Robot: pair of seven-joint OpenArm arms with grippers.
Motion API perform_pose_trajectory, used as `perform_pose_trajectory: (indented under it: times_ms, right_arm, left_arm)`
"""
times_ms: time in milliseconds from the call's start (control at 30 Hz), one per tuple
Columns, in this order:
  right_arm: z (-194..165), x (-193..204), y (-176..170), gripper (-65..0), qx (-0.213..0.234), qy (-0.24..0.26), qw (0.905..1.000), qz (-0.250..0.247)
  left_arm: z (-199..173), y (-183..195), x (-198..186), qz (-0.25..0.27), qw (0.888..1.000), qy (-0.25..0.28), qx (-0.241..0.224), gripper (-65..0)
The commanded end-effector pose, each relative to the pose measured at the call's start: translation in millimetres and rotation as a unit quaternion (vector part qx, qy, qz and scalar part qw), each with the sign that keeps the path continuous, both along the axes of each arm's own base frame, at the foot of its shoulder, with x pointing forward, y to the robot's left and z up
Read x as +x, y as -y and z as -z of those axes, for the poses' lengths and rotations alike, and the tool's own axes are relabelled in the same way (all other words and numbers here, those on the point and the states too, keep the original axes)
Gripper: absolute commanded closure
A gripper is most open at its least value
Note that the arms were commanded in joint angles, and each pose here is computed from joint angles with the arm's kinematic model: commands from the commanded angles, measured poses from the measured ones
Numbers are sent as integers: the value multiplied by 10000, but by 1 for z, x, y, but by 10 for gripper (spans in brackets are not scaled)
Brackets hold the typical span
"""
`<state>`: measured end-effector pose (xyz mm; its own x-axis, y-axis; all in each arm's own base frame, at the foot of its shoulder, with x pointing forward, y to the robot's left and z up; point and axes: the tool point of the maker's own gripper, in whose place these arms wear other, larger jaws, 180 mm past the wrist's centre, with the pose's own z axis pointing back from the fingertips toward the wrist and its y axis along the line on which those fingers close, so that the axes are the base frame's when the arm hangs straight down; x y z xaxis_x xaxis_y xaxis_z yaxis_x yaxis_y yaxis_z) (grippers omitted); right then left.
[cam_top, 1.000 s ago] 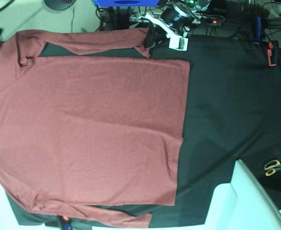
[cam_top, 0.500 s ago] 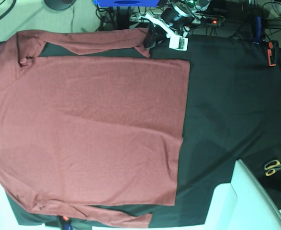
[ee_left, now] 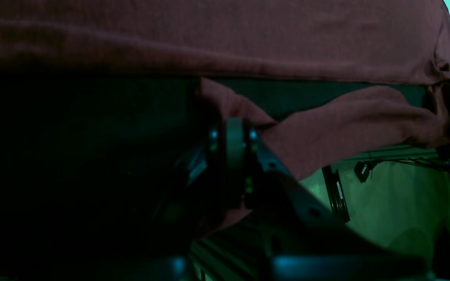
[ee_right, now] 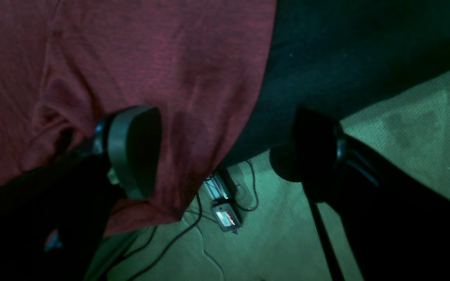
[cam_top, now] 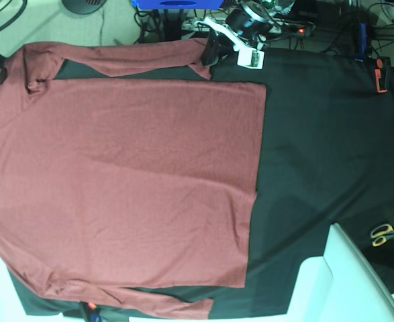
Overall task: Fold the T-shirt properly
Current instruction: 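Lower the right gripper onto the sleeve cuff and grasp it, then pull the held shirt edge with the left gripper away from the right gripper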
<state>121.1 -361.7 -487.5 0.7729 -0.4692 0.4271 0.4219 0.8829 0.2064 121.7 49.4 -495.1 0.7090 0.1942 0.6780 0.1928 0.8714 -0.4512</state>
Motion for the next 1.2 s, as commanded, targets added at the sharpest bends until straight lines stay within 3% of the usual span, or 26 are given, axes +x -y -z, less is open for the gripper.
perform_pose_trajectory:
  times_ms: [0, 867, 933, 1033, 1167]
  right_arm:
    - [-9, 13, 4, -503, -113, 196, 9996, -140]
    - [0, 3, -40, -498, 82, 1, 9986, -524]
    - [0, 3, -40, -456, 82, 1, 9986, -524]
    - [0, 4, -41, -315, 87, -6, 9986, -528]
    - [0, 4, -41, -173, 87, -6, 9986, -528]
  left_arm:
    - [3, 1, -8, 69, 9999, -129, 47, 0]
    - [2, 1, -4, 63, 9999, -82, 47, 0]
    - [2, 1, -4, 63, 9999, -82, 47, 0]
    - [2, 1, -4, 63, 9999, -82, 47, 0]
    - [2, 1, -4, 63, 9999, -82, 47, 0]
